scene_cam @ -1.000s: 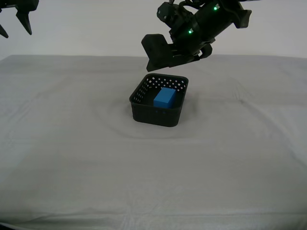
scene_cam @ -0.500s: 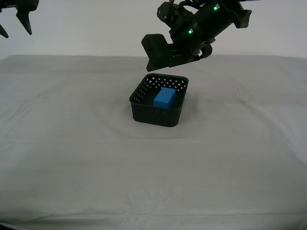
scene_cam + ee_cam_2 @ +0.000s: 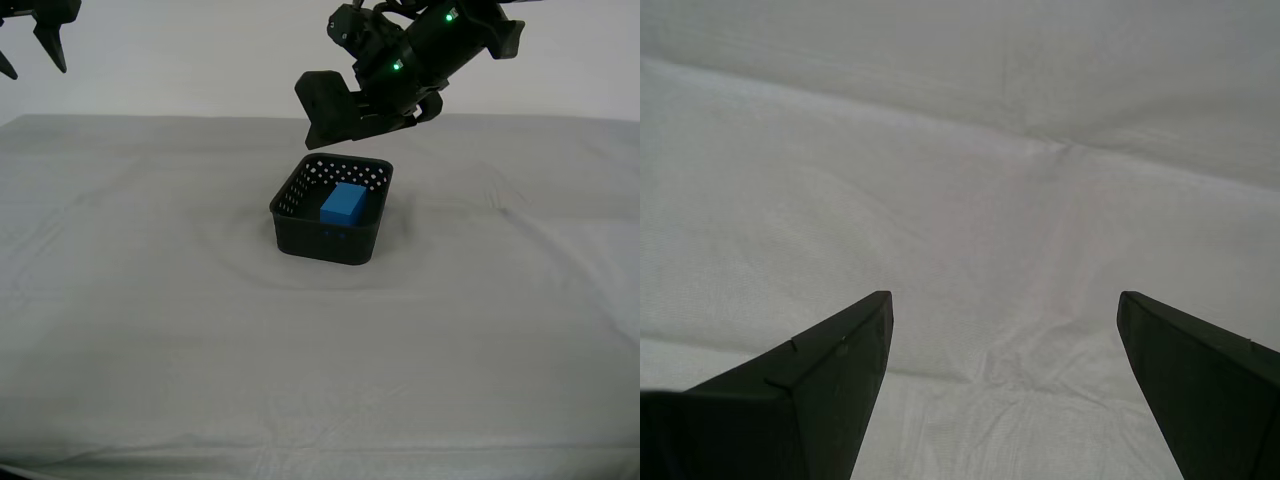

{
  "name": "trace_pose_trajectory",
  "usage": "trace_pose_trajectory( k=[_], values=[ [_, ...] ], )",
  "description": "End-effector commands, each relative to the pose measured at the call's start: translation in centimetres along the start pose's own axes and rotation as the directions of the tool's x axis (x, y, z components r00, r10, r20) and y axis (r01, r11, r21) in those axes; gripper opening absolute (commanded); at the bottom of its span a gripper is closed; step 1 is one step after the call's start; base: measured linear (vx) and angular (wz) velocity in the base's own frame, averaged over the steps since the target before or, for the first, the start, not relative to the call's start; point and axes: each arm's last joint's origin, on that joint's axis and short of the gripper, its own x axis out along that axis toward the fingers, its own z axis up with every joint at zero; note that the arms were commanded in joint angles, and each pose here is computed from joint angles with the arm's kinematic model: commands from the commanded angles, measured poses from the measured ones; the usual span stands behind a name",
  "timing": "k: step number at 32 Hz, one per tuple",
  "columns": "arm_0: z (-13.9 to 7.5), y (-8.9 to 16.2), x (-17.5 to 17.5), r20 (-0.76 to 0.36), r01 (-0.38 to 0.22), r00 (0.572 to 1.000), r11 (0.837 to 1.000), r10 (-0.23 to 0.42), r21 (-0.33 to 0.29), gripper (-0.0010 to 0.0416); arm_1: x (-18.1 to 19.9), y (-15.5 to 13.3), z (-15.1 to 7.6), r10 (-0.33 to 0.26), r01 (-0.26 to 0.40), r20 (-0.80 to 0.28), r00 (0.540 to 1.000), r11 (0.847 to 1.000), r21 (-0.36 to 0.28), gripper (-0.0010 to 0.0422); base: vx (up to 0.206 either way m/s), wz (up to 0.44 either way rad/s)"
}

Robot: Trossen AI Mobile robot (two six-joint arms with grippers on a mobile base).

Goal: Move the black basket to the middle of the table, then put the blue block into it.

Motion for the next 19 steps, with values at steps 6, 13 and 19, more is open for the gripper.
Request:
trace_pose_trajectory(
  k=[6, 13, 19],
  values=[
    [0.03, 0.01, -0.01, 0.002, -0.002, 1.000, 1.000, 0.002, 0.000, 0.0352, -0.06, -0.01, 0.03, -0.002, 0.002, 0.002, 1.000, 1.000, 0.002, 0.0307, 0.000, 0.000],
    [0.03, 0.01, -0.01, 0.002, -0.002, 1.000, 1.000, 0.002, 0.000, 0.0353, -0.06, -0.03, 0.03, -0.002, 0.002, 0.002, 1.000, 1.000, 0.003, 0.0307, 0.000, 0.000],
    [0.03, 0.01, -0.01, 0.002, -0.003, 1.000, 1.000, 0.003, 0.000, 0.0352, -0.06, -0.01, 0.03, -0.002, 0.002, 0.002, 1.000, 1.000, 0.002, 0.0307, 0.000, 0.000]
  ],
)
